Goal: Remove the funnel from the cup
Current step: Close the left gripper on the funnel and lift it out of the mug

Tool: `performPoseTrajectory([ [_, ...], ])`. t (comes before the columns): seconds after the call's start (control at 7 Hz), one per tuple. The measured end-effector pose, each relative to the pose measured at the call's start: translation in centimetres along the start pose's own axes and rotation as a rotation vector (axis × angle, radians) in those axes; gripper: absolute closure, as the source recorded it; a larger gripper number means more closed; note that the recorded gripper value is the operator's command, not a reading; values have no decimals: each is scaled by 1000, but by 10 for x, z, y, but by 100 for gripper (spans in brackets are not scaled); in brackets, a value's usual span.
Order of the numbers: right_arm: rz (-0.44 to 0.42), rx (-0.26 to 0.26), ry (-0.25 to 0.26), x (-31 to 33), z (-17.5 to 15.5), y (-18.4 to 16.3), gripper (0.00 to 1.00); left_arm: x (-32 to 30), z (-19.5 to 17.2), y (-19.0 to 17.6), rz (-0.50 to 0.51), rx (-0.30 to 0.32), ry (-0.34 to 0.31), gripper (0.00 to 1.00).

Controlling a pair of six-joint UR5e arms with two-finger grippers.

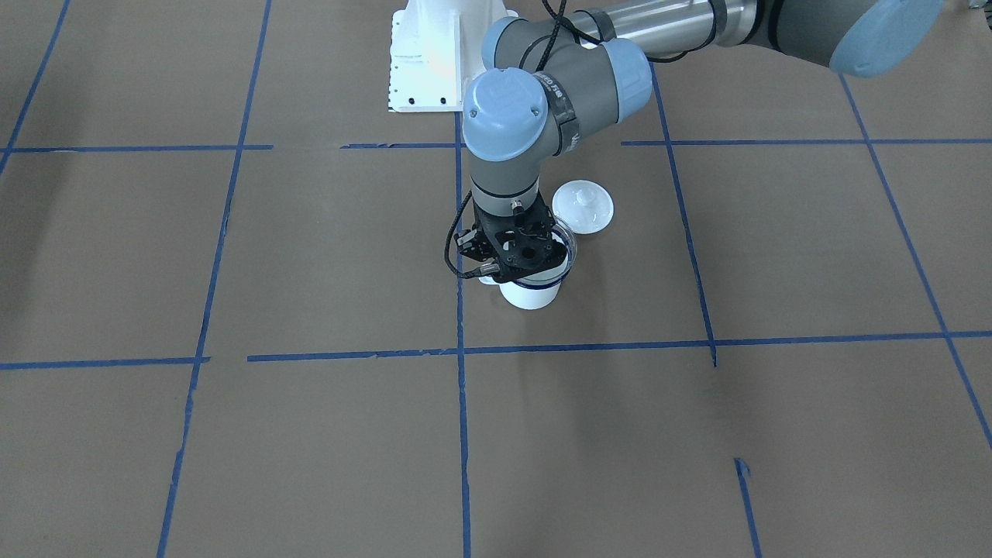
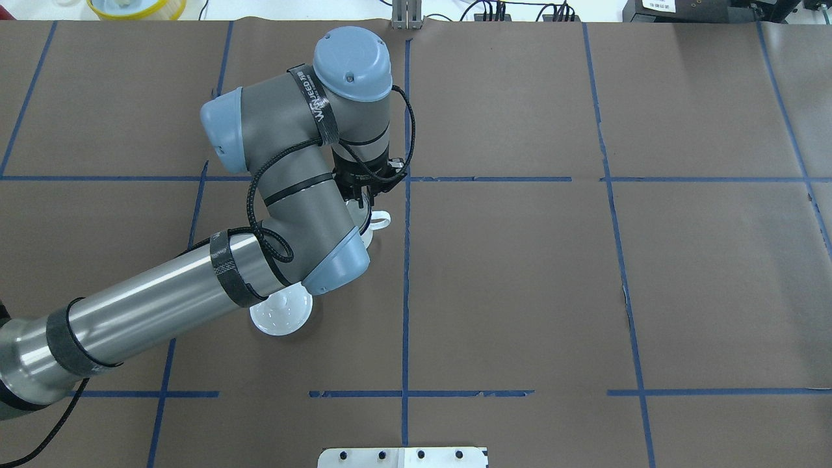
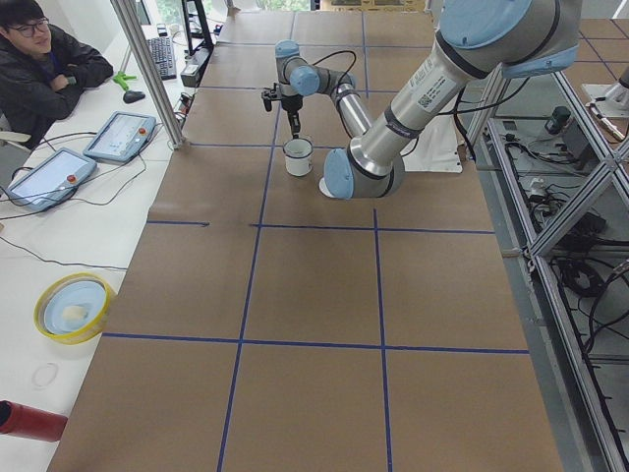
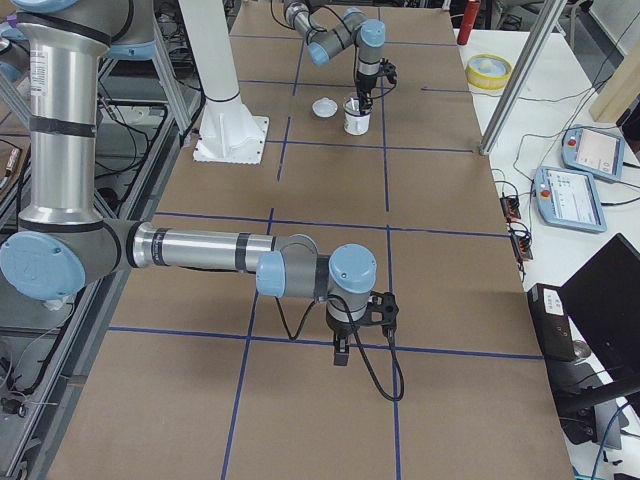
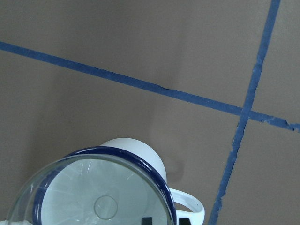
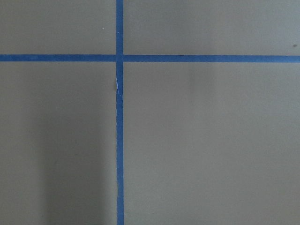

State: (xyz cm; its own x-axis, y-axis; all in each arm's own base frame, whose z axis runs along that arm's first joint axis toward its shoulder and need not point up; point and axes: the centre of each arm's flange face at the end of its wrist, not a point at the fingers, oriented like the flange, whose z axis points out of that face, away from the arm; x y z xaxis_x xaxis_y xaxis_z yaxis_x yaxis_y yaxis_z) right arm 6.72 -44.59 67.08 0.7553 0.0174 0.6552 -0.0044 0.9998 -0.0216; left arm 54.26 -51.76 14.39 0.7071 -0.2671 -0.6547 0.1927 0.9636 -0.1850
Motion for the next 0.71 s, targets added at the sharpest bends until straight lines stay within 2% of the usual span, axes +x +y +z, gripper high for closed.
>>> performPoseTrajectory([
  [0.43, 0, 0, 0, 0, 0, 0, 0, -1, -24, 3, 18, 22, 28, 100],
  [0.71, 0, 0, 0, 0, 0, 0, 0, -10, -74, 16, 41, 36, 39, 100],
])
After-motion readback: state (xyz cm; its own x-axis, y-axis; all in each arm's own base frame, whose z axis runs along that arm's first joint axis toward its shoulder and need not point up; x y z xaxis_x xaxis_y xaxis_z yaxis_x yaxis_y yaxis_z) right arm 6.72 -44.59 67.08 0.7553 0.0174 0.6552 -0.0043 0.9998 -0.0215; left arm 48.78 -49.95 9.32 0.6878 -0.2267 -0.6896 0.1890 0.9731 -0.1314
